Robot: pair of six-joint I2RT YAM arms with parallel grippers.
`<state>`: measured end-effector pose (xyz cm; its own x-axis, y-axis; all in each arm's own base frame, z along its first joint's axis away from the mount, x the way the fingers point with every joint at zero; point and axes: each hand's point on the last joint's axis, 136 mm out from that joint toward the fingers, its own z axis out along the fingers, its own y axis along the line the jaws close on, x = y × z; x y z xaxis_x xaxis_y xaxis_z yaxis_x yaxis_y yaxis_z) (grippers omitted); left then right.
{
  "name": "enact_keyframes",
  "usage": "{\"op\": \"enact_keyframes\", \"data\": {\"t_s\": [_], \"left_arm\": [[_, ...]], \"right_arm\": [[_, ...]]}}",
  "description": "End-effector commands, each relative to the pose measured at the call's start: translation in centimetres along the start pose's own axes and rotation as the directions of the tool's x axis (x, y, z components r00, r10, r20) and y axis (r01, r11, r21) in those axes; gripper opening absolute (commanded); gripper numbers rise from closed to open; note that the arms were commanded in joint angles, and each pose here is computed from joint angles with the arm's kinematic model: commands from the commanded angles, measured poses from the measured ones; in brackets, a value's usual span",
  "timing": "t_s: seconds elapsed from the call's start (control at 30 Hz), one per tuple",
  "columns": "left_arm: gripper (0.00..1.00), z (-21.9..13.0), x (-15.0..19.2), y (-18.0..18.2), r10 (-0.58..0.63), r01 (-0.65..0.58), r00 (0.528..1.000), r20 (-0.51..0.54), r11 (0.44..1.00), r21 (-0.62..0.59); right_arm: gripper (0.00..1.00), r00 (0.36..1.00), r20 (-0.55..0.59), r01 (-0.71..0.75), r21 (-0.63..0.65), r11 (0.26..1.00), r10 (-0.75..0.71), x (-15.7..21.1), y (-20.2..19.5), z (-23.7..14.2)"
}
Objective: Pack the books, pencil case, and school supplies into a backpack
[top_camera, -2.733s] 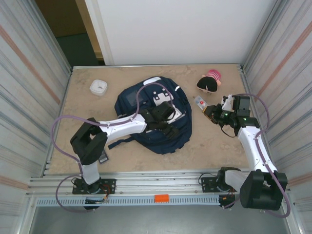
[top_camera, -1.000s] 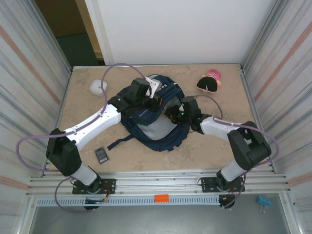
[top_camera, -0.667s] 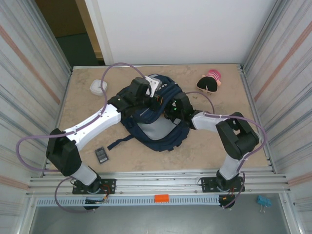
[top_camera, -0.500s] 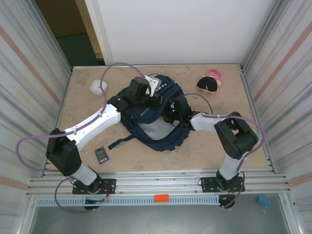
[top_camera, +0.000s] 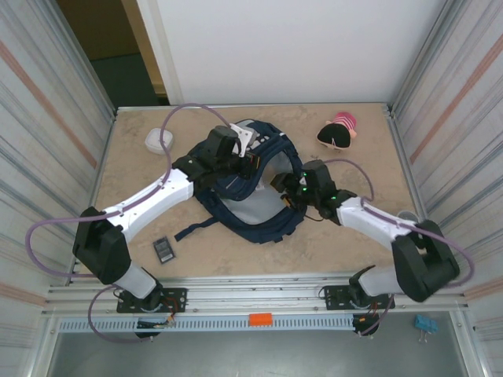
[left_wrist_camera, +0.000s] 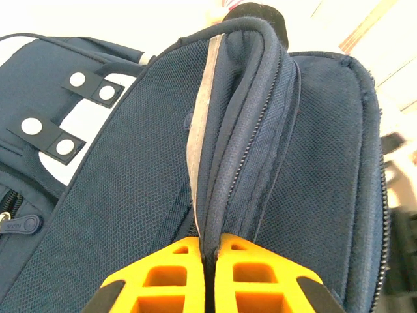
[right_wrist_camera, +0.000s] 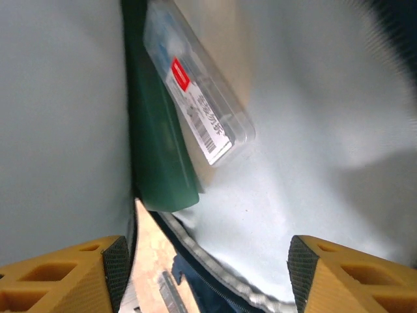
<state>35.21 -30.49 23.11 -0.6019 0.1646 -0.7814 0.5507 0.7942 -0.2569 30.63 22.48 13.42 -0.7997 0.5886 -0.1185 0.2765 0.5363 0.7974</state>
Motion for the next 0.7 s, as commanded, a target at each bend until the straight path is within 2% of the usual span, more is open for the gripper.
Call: {"op": "enact_keyframes", "data": {"t_s": [0.0,0.13,0.3,0.37,0.43,0.5,0.67], "left_arm": [[0.00,-0.6,-0.2,0.3,-0.032,0.032,0.999,0.037,0.999,-0.002],[0.04,2.2,5.7,-0.3,0.004,-0.005,0.994,-0.112,1.000,-0.014],[0.20,6.5,14.9,-1.4,0.015,-0.020,0.942,-0.334,1.000,-0.009],[0.28,7.4,16.3,-1.8,0.003,-0.008,0.928,-0.373,1.000,-0.011],[0.39,7.6,15.9,-2.4,-0.002,-0.001,0.929,-0.370,1.000,-0.008],[0.49,7.2,14.0,-2.7,-0.006,0.002,0.946,-0.324,1.000,-0.013],[0.70,3.6,8.8,-2.0,-0.039,0.036,0.976,-0.216,0.999,-0.019]], "right_arm": [[0.67,0.997,0.063,0.036,0.140,0.989,-0.045,-1.2,-3.3,-3.4],[0.70,0.987,0.153,0.029,0.137,0.990,-0.050,-3.4,-3.4,-6.9],[0.70,0.983,0.160,0.062,0.148,0.987,-0.086,-4.3,-3.3,-8.3],[0.69,0.986,0.134,0.077,0.155,0.985,-0.098,-4.1,-3.2,-8.0],[0.68,0.988,0.106,0.098,0.155,0.983,-0.115,-3.7,-3.0,-7.5],[0.68,0.984,0.084,0.139,0.170,0.976,-0.155,-3.2,-2.6,-7.1],[0.68,0.982,-0.010,0.189,0.164,0.968,-0.190,-1.2,-1.6,-5.5]]}}
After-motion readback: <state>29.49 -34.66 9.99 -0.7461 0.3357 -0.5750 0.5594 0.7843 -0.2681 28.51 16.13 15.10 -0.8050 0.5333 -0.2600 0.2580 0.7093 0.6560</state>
